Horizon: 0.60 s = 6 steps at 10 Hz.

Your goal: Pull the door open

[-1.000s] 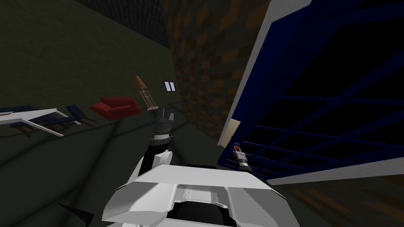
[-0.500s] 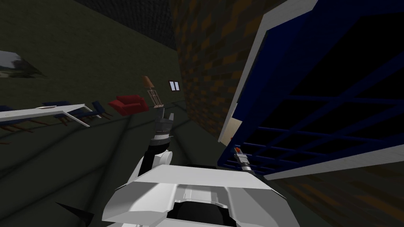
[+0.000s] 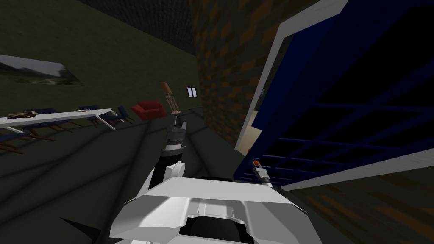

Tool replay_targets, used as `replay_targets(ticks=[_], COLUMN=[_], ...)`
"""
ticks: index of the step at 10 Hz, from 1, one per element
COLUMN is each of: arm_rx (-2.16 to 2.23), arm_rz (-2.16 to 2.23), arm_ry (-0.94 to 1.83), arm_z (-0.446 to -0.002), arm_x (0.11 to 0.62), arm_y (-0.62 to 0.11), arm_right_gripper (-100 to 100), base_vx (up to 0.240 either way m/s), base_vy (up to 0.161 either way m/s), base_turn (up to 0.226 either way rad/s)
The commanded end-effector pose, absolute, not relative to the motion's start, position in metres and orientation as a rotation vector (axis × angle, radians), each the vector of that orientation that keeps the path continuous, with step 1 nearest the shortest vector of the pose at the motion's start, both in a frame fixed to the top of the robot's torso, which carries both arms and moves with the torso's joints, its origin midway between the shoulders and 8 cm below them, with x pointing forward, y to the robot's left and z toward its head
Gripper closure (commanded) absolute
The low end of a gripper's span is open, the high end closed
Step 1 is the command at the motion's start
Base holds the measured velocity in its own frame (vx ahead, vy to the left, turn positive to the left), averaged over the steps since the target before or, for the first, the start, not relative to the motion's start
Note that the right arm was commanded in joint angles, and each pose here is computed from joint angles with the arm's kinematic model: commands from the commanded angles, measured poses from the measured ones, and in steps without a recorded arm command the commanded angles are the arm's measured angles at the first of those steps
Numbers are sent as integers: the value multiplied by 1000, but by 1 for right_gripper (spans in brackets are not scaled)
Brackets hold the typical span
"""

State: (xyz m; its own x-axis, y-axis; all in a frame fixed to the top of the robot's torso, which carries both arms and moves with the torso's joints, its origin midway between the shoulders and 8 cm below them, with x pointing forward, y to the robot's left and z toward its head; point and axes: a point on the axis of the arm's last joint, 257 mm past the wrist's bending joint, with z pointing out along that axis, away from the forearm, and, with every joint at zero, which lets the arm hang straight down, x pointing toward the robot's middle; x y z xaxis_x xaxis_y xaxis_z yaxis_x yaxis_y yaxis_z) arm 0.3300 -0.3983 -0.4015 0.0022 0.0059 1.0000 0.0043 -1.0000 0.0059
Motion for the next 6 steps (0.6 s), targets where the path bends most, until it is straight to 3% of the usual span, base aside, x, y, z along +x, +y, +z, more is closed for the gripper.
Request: replay_targets(ticks=[1,5,6], arm_rx=[2238,2262,2267], arm_rz=[2235,2262,2252], arm_ry=[41,94,89], arm_z=[-401,-400,-402], arm_x=[320,304,305], arm_y=[-394,-390,-389], arm_right_gripper=[100,100,100], base_vx=[-242,-213,-81], base_vy=[-67,-75,-32], base_turn=[129,100,23])
